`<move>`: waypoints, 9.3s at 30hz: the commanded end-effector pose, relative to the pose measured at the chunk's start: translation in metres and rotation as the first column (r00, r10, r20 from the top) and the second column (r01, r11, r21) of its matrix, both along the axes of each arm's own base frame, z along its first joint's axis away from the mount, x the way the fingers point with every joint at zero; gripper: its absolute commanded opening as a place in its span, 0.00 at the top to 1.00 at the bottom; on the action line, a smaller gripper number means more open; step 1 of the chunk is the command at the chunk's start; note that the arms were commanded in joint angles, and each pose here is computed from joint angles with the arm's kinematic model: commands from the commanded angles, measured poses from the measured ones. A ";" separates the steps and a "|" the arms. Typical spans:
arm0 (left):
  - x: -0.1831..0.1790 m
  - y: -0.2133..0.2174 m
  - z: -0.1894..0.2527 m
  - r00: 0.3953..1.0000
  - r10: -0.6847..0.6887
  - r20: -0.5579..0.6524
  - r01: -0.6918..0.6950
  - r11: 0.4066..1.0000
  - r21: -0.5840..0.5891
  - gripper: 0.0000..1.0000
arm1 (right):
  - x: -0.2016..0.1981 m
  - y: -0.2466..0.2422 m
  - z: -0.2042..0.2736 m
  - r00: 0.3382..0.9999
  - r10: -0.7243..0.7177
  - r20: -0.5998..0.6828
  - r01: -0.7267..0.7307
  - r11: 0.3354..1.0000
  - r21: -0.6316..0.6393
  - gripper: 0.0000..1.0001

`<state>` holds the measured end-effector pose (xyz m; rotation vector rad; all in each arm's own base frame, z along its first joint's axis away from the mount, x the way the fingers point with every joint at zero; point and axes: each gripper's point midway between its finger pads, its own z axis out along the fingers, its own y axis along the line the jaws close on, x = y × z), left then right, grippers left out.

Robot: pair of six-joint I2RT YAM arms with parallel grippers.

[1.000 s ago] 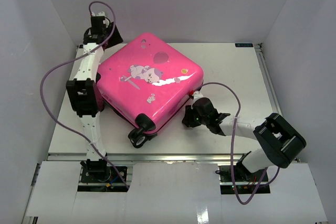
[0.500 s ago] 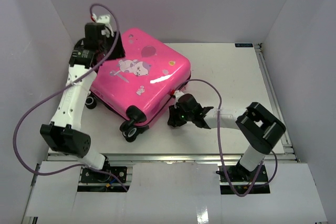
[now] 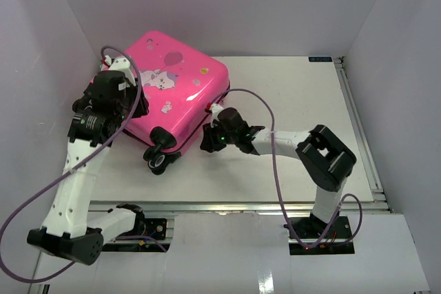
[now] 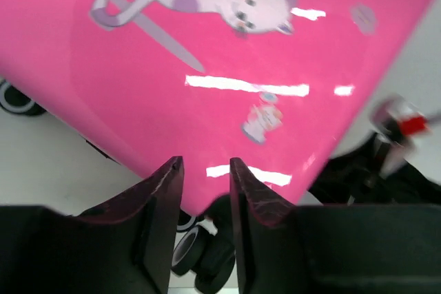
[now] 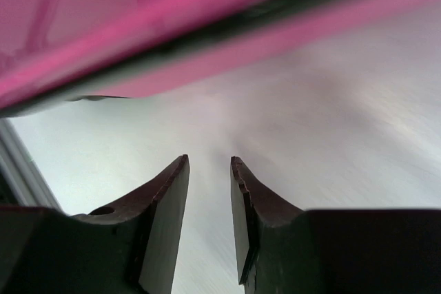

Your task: Pack the luggage

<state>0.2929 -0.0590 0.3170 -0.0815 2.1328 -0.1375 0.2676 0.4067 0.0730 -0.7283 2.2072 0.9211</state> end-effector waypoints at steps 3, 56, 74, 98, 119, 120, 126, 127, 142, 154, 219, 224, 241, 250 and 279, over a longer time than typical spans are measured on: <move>0.065 0.067 -0.017 0.963 0.267 -0.021 -0.263 0.926 -0.271 1.00 | 0.111 -0.116 0.084 0.932 -0.339 0.126 0.330 0.940 0.087 0.63; 0.241 0.169 -0.245 0.493 0.862 -0.118 -0.860 0.462 -0.216 1.00 | 0.341 -0.067 -0.011 0.890 -0.449 0.081 0.422 0.878 0.226 0.58; 0.200 -0.035 -0.195 0.949 0.237 0.210 -0.182 0.950 -0.253 1.00 | 0.194 -0.119 0.026 0.947 -0.254 0.196 0.220 0.959 0.178 0.57; 0.106 -0.025 -0.036 0.994 0.024 0.105 -0.026 1.000 0.011 0.26 | 0.173 -0.185 0.020 0.915 -0.374 0.151 0.379 0.926 0.000 0.50; -0.012 -0.021 -0.056 0.873 -0.488 -0.011 0.458 0.811 0.364 0.11 | 0.147 -0.229 0.035 0.907 -0.401 0.132 0.406 0.914 -0.016 0.38; -0.014 -0.026 -0.056 0.849 -0.528 -0.006 0.493 0.788 0.369 0.11 | 0.144 -0.229 0.037 0.908 -0.396 0.137 0.402 0.916 -0.016 0.38; -0.014 -0.047 -0.098 0.762 -0.626 -0.166 0.644 0.704 0.300 0.16 | 0.128 -0.234 0.029 0.915 -0.383 0.124 0.389 0.921 -0.029 0.37; -0.012 -0.047 -0.101 0.756 -0.627 -0.189 0.652 0.697 0.299 0.18 | 0.125 -0.236 0.026 0.916 -0.384 0.116 0.390 0.920 -0.031 0.37; 0.024 -0.019 -0.137 0.784 -0.522 -0.336 0.620 0.643 0.449 0.40 | 0.104 -0.239 0.045 0.923 -0.348 0.164 0.352 0.936 0.007 0.37; 0.043 -0.059 -0.081 0.809 -0.582 -0.080 0.571 0.747 0.339 1.00 | 0.102 -0.202 0.070 0.933 -0.203 0.296 0.175 0.978 0.117 0.37; 0.051 -0.001 -0.052 0.965 -0.252 0.075 0.195 0.878 0.436 1.00 | 0.193 -0.252 0.095 0.685 -0.552 0.475 0.531 0.825 0.193 0.92; 0.044 0.007 -0.053 0.971 -0.227 0.074 0.171 0.878 0.448 1.00 | 0.207 -0.259 0.094 0.684 -0.561 0.467 0.546 0.818 0.183 0.92; 0.011 0.049 -0.037 0.975 -0.126 0.183 0.005 0.836 0.548 1.00 | 0.256 -0.247 0.108 0.683 -0.474 0.556 0.399 0.880 0.260 0.92; 0.001 0.042 -0.022 0.944 -0.203 0.262 0.025 0.832 0.554 1.00 | 0.271 -0.206 0.108 0.745 -0.384 0.545 0.194 0.907 0.373 0.92; 0.102 0.035 0.034 0.950 0.177 0.258 -0.149 0.981 -0.124 0.98 | 0.154 -0.046 0.053 0.883 0.049 0.466 -0.301 0.821 0.485 0.92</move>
